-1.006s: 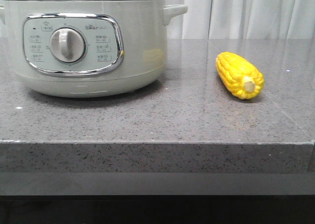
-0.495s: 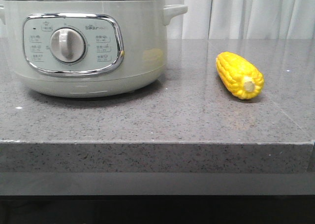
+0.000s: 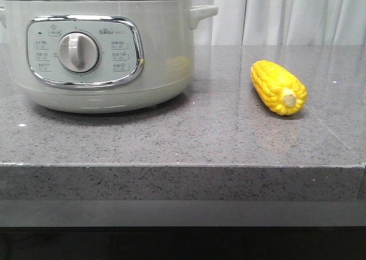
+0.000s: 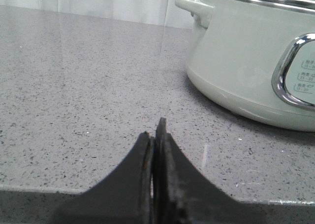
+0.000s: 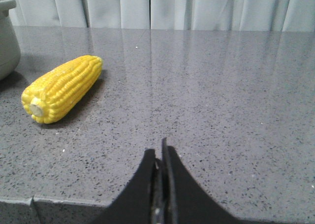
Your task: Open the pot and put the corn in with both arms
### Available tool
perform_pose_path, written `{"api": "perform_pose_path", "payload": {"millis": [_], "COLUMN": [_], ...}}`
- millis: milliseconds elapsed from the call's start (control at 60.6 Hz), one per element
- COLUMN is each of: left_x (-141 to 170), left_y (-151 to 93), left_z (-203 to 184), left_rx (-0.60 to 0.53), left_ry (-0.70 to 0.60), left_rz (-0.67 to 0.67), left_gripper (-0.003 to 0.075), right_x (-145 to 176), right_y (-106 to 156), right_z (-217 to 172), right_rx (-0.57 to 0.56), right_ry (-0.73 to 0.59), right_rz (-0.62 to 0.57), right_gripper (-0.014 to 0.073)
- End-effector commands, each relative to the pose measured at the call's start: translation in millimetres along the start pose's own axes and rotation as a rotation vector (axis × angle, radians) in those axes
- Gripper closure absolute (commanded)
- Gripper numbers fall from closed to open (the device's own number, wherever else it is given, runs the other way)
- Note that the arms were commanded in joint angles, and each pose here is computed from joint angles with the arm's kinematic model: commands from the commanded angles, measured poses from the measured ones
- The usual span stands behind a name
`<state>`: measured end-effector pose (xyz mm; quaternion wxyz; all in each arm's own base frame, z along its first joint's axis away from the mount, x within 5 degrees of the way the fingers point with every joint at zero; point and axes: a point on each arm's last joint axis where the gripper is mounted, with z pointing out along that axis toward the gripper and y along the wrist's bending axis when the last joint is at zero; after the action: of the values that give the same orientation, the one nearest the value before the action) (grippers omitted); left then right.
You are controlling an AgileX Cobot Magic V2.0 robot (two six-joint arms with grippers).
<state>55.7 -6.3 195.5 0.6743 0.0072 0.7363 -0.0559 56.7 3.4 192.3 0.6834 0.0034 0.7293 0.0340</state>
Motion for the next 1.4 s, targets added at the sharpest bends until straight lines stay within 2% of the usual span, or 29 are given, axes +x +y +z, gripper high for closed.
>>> {"api": "perform_pose_path", "payload": {"millis": [0,280,429,528,676,825,957,1072,1138,1171,1303,1336,1386], "left_x": [-9,-12,-36,-69,-114,-148,-163,-163,-162,-162,-163,-163,-163], "left_y": [1,1,-1,-4,-8,-10,-11,-10,-10,-10,-10,-10,-10], "left_z": [-2,-3,-9,-16,-10,18,38,46,46,46,46,46,46], "left_rx": [-0.010,-0.013,-0.008,-0.004,0.005,0.006,0.004,0.001,0.001,0.001,-0.001,-0.002,-0.002], "left_ry": [-0.111,-0.137,-0.200,-0.232,-0.166,-0.053,-0.016,0.005,0.011,0.011,0.005,0.002,0.002], "left_rz": [-0.011,-0.011,0.000,0.027,0.031,0.030,0.028,0.027,0.029,0.029,0.037,0.037,0.037], "left_gripper": [0.0738,0.0739,0.0739,0.0739,0.0739,0.0739,0.0738,0.0728,0.0676,0.0623,0.0290,0.0220,0.0160], "right_x": [-9,-13,-42,-71,-118,-152,-162,-160,-160,-160,-160,-160,-160], "right_y": [-1,-1,2,5,8,9,9,9,9,9,9,9,9], "right_z": [-2,-3,-11,-18,-17,2,22,28,28,28,28,28,28], "right_rx": [0.014,0.016,0.002,-0.010,-0.017,-0.017,-0.014,-0.012,-0.012,-0.011,-0.011,-0.011,-0.011], "right_ry": [-0.100,-0.126,-0.163,-0.182,-0.176,-0.128,-0.069,-0.049,-0.049,-0.052,-0.052,-0.051,-0.049], "right_rz": [0.002,0.002,-0.001,-0.004,-0.006,-0.006,-0.004,-0.003,-0.003,-0.003,-0.003,-0.003,-0.002], "right_gripper": [0.0657,0.0657,0.0655,0.0655,0.0655,0.0655,0.0655,0.0637,0.0571,0.0526,0.0235,0.0170,0.0099]}}
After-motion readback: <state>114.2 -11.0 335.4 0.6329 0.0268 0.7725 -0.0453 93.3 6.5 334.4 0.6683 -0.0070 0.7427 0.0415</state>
